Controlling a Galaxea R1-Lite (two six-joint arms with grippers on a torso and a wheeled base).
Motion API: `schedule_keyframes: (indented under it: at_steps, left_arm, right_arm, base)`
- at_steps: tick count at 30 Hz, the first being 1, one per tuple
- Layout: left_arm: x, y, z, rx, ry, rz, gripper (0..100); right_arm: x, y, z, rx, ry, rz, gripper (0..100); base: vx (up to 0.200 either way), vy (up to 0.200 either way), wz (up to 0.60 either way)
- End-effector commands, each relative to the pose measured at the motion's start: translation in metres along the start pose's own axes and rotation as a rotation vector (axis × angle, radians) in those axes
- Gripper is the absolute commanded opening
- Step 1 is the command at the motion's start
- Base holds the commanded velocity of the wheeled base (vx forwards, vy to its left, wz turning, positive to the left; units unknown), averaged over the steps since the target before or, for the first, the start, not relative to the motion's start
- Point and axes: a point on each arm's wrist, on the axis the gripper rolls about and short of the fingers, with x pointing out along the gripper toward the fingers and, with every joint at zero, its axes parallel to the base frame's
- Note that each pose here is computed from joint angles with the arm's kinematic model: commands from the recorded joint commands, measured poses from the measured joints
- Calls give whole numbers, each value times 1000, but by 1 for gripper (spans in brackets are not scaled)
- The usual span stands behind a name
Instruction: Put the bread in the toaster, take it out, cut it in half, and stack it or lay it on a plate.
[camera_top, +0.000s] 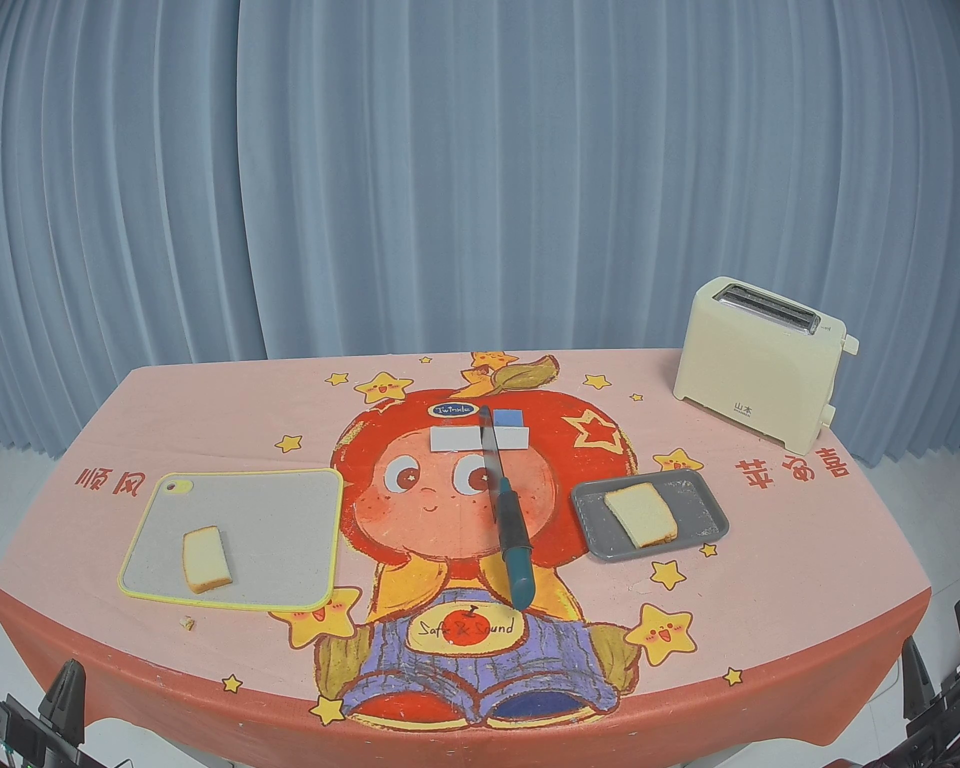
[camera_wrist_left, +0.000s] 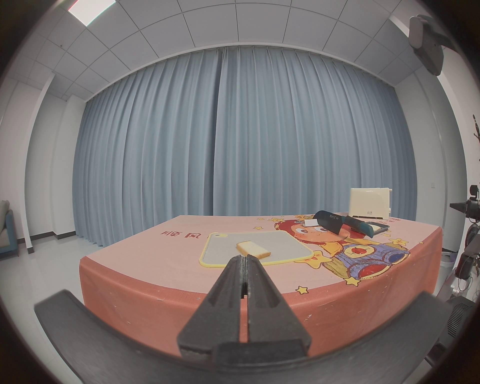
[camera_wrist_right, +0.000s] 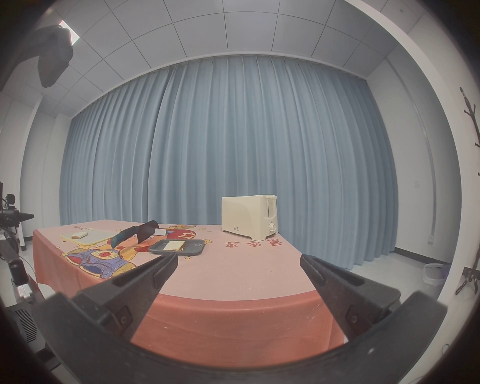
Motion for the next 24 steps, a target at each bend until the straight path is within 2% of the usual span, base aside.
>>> schedule_keyframes:
  at_steps: [1, 24]
  left_arm:
    - [1, 0, -5, 0, 19, 0, 0]
    - [2, 0, -5, 1, 19, 0, 0]
  right_arm:
    - [1, 0, -5, 4, 11, -1, 100]
    - [1, 0, -5, 3, 11, 2, 100]
  base:
    - [0, 0, 0]
    - [0, 0, 0]
